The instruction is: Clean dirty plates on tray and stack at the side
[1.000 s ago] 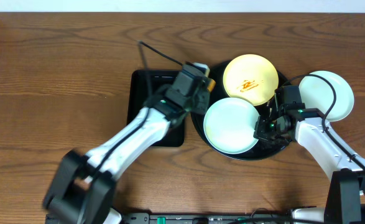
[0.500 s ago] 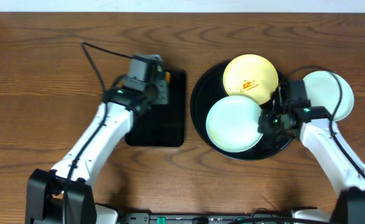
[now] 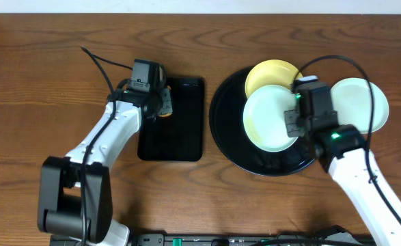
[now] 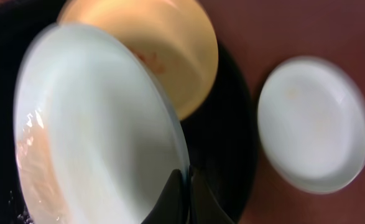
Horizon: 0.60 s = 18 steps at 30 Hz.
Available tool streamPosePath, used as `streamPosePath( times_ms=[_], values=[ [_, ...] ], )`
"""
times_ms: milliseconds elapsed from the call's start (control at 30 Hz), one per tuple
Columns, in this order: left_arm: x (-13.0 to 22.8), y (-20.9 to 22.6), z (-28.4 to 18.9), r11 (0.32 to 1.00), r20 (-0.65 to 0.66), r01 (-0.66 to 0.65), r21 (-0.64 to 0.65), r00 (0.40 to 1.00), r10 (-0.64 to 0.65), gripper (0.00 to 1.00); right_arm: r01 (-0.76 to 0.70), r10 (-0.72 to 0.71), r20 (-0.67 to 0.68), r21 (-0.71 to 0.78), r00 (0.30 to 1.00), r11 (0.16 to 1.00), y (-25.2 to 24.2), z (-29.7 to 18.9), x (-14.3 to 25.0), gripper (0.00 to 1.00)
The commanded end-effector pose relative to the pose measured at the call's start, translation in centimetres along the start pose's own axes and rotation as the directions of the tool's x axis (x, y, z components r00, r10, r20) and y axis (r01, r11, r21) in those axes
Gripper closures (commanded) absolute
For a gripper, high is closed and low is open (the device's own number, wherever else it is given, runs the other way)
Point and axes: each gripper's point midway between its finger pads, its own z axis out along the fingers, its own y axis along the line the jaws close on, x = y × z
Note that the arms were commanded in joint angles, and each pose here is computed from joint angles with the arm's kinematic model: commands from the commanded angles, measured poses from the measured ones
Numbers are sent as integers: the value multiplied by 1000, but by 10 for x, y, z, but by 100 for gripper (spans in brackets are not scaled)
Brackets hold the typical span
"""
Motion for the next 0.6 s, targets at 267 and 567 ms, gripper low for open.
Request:
streamPosePath(
  times_ms=[267,567],
  values=[
    [3,3,7,1000,-17,5,-12,1000,-5,92,138,-215,188,352,958,926,-9,-49,-51,99],
    [3,3,7,1000,-17,5,-12,1000,-5,93,59,-117,141,360,983,931,-28,-42,-35,99]
  ],
)
